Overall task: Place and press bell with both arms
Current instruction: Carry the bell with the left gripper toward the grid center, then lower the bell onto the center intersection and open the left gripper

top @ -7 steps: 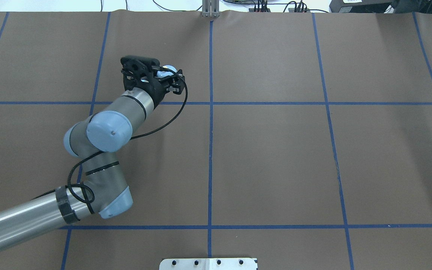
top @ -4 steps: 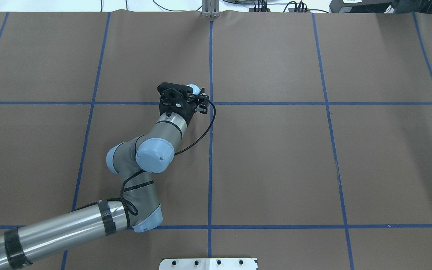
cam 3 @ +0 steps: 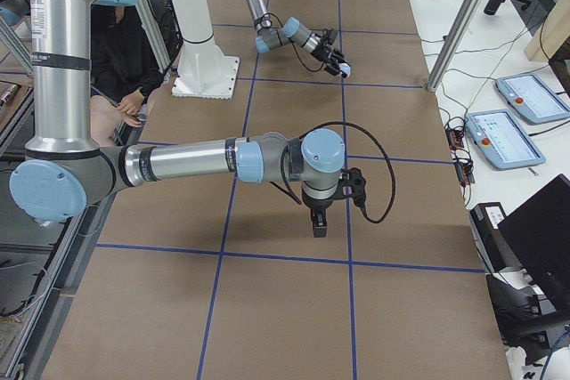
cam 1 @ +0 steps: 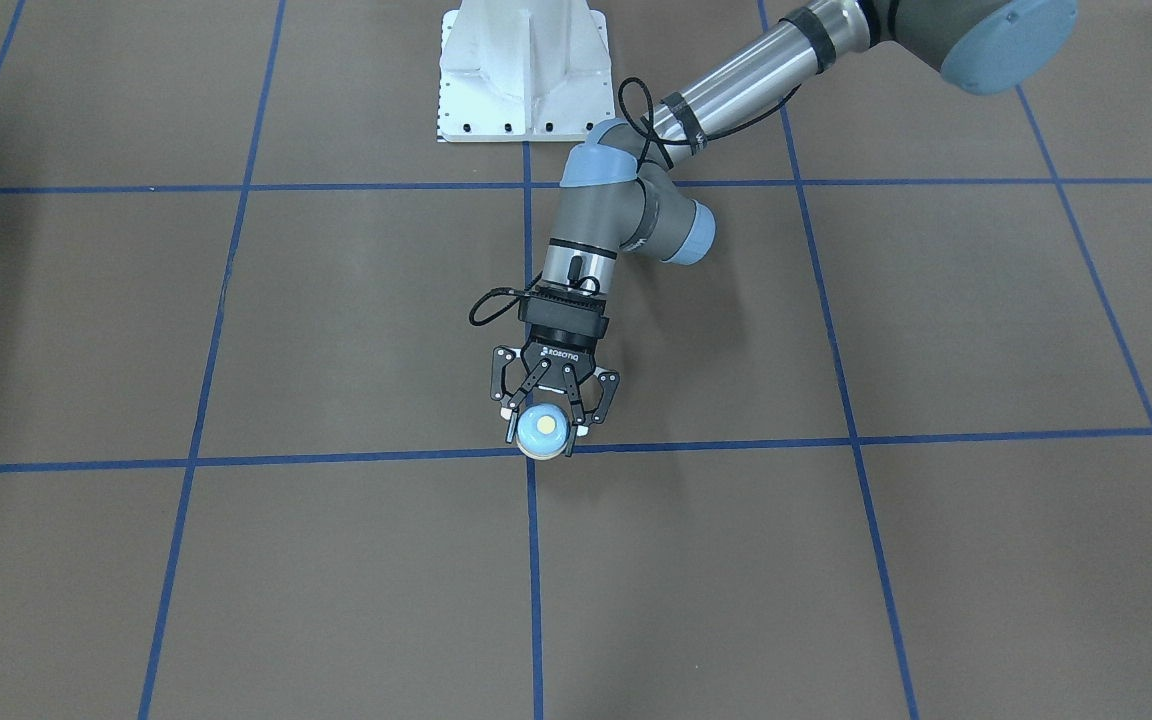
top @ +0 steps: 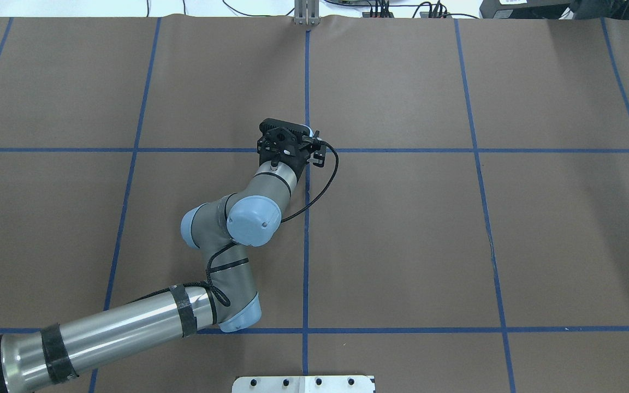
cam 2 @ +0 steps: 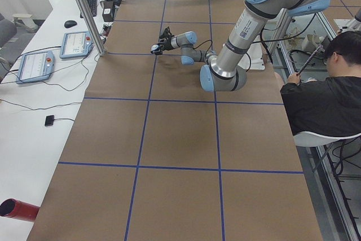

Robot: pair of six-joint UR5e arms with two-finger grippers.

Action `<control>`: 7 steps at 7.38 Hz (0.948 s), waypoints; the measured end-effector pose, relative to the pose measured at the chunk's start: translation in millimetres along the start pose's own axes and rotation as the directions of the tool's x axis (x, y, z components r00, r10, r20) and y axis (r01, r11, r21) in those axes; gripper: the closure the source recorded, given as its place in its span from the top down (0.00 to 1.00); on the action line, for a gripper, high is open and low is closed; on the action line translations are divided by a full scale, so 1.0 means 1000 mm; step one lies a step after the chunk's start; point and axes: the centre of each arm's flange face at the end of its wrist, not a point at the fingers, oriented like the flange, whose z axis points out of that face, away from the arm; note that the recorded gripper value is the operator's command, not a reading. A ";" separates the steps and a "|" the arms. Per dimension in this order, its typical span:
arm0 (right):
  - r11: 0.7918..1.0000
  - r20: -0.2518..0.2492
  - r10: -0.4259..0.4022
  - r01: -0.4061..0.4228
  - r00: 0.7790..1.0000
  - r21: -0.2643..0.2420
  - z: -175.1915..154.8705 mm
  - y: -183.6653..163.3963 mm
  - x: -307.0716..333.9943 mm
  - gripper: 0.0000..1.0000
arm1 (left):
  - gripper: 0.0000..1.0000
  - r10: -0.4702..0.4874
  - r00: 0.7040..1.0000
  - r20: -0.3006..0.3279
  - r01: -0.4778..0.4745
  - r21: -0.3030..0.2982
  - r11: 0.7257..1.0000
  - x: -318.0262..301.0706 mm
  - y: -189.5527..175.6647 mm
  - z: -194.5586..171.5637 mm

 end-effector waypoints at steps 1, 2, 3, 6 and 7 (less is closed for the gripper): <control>1.000 0.000 0.000 0.000 1.000 0.000 0.000 0.000 0.000 1.00 | 0.00 0.008 1.000 -0.003 -0.008 -0.011 1.000 0.001 0.002 0.002; 1.000 0.000 0.000 0.000 1.000 0.000 0.000 0.000 0.000 1.00 | 0.00 0.013 1.000 -0.003 -0.013 -0.018 1.000 0.003 0.004 0.005; 1.000 0.000 0.000 0.000 1.000 0.000 0.000 0.000 0.000 1.00 | 0.00 0.018 1.000 0.001 -0.018 -0.023 1.000 0.007 0.005 0.009; 1.000 0.000 0.000 0.000 1.000 0.000 0.000 0.000 0.000 1.00 | 0.00 0.028 1.000 0.002 -0.027 -0.048 0.998 0.013 0.010 0.017; 1.000 0.000 0.000 0.000 1.000 0.000 0.000 0.000 0.000 1.00 | 0.00 0.029 1.000 0.001 -0.029 -0.054 0.998 0.013 0.012 0.018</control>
